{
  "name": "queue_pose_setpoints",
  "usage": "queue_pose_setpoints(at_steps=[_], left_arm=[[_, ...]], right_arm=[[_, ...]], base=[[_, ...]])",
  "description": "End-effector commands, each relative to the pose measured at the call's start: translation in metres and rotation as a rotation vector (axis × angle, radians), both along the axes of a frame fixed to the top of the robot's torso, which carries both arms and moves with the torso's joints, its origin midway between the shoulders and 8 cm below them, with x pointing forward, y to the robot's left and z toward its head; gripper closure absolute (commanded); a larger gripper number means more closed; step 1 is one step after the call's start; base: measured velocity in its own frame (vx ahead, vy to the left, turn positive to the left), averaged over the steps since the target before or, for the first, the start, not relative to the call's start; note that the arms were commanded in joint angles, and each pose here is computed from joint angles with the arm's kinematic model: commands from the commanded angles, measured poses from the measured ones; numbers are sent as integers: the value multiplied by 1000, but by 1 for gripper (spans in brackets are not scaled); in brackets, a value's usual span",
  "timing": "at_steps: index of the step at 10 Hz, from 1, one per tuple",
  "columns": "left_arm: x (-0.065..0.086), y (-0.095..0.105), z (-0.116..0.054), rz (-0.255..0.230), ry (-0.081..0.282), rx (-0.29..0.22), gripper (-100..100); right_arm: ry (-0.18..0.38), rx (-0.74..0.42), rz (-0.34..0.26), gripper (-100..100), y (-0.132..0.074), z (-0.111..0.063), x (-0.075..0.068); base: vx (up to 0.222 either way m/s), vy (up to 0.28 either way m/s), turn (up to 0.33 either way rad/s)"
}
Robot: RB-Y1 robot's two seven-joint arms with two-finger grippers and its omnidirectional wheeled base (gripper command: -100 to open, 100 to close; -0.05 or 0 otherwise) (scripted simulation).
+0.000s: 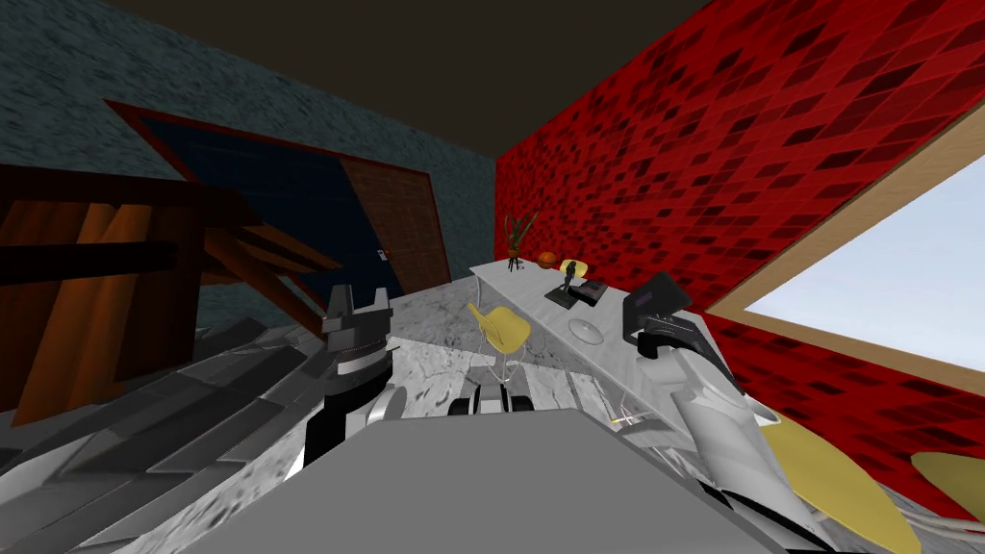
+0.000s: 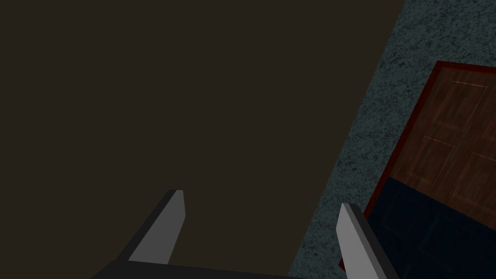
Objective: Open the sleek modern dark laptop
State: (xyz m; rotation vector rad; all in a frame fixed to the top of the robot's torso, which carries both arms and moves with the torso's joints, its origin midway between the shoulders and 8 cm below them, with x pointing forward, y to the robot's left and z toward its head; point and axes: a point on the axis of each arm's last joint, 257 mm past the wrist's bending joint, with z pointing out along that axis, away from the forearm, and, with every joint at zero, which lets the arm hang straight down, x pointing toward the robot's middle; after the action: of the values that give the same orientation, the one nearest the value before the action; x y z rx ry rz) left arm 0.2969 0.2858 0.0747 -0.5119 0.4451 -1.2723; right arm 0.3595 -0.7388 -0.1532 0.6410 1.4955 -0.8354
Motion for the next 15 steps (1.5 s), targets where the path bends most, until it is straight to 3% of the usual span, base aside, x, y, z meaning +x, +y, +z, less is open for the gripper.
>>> queue_pose_setpoints(at_steps=[1, 2, 3, 5, 8, 10, 15], left_arm=[[0, 0, 0, 0, 0, 0, 0], [0, 0, 0, 0, 0, 0, 0], [0, 0, 0, 0, 0, 0, 0], [0, 0, 0, 0, 0, 0, 0], [0, 0, 0, 0, 0, 0, 0], [0, 0, 0, 0, 0, 0, 0], [0, 0, 0, 0, 0, 0, 0]], right_arm=[[-76, 71, 26, 100, 15, -19, 0], [-107, 94, 38, 100, 21, -23, 0], [-102, 63, 40, 100, 19, -8, 7], [-163, 129, 68, 100, 31, -26, 3], [-192, 156, 103, 100, 40, -33, 5], [-247, 218, 132, 100, 53, -51, 1], [-305, 275, 174, 100, 70, -65, -2]], base=[[35, -50, -142], [40, -53, -161], [14, -16, -39], [61, -31, -157], [58, -26, -103], [74, -27, -145], [53, -24, -94]])
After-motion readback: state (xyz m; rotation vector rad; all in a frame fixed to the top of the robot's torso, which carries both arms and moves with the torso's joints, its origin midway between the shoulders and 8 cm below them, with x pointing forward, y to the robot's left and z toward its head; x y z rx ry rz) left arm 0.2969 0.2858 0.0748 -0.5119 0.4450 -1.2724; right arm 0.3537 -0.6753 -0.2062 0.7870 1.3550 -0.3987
